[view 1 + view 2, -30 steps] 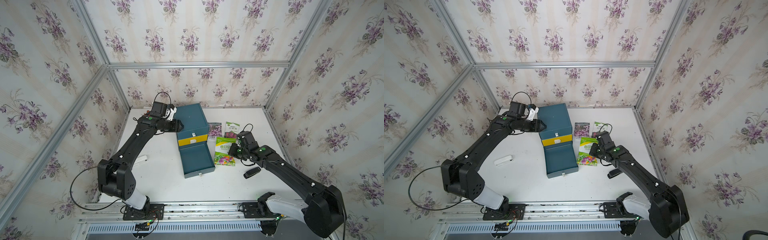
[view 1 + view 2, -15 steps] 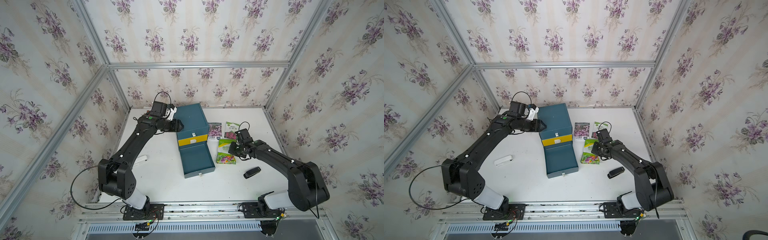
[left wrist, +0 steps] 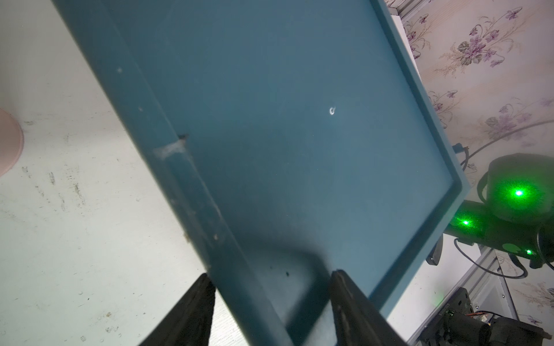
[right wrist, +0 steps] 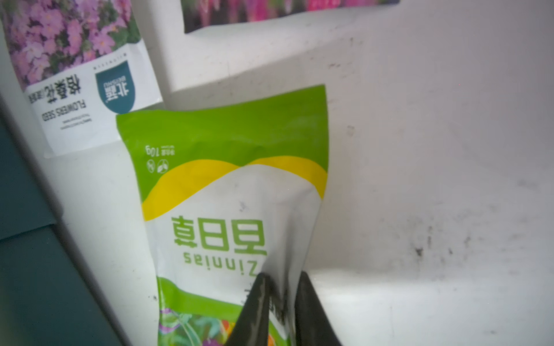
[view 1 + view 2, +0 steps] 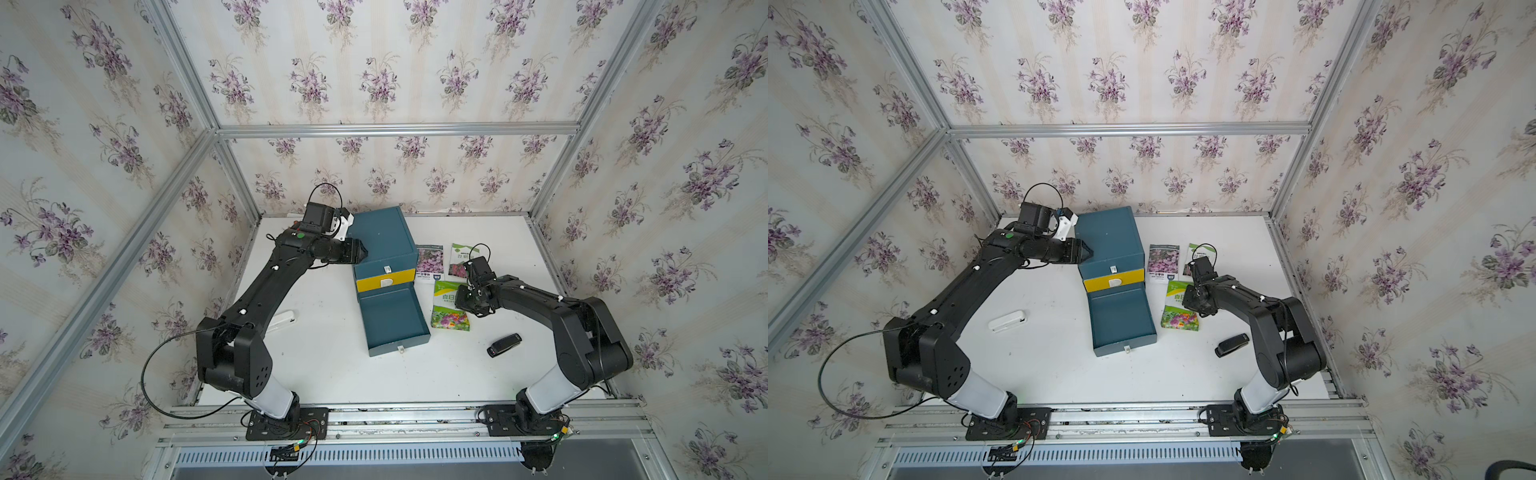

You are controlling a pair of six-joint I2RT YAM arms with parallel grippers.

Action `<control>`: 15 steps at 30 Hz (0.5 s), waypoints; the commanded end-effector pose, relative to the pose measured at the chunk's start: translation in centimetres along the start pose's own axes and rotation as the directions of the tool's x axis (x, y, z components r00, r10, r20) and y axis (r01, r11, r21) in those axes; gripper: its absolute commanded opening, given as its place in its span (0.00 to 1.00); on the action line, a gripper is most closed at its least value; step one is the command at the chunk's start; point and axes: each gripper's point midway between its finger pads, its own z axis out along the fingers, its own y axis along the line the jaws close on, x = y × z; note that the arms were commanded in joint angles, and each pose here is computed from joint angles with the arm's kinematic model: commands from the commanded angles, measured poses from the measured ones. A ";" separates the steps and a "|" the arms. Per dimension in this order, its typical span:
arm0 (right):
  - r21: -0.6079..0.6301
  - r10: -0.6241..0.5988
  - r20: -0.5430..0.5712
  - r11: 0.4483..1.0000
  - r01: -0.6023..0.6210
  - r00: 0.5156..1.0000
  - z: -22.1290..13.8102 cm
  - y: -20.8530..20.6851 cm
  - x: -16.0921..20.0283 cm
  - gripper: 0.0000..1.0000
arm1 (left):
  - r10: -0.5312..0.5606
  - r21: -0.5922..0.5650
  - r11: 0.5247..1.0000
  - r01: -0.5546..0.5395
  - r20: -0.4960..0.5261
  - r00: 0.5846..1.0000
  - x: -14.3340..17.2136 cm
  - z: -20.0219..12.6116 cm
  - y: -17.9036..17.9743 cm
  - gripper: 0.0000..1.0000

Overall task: Take the seed bags out of the drawer
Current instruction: Place the seed packet at the center of the board.

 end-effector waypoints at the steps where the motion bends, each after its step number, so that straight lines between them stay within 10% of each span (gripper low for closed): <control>1: 0.037 -0.012 0.006 0.999 0.012 1.000 -0.3 -0.6 -0.1 0.24 | -0.036 -0.126 0.992 0.012 -0.192 0.981 5.0 0.4 2.7 0.64; 15: -0.063 -0.024 0.043 0.998 0.027 0.999 -4.6 0.8 1.2 0.53 | -0.033 -0.129 0.992 0.008 -0.194 0.980 4.9 0.3 2.9 0.64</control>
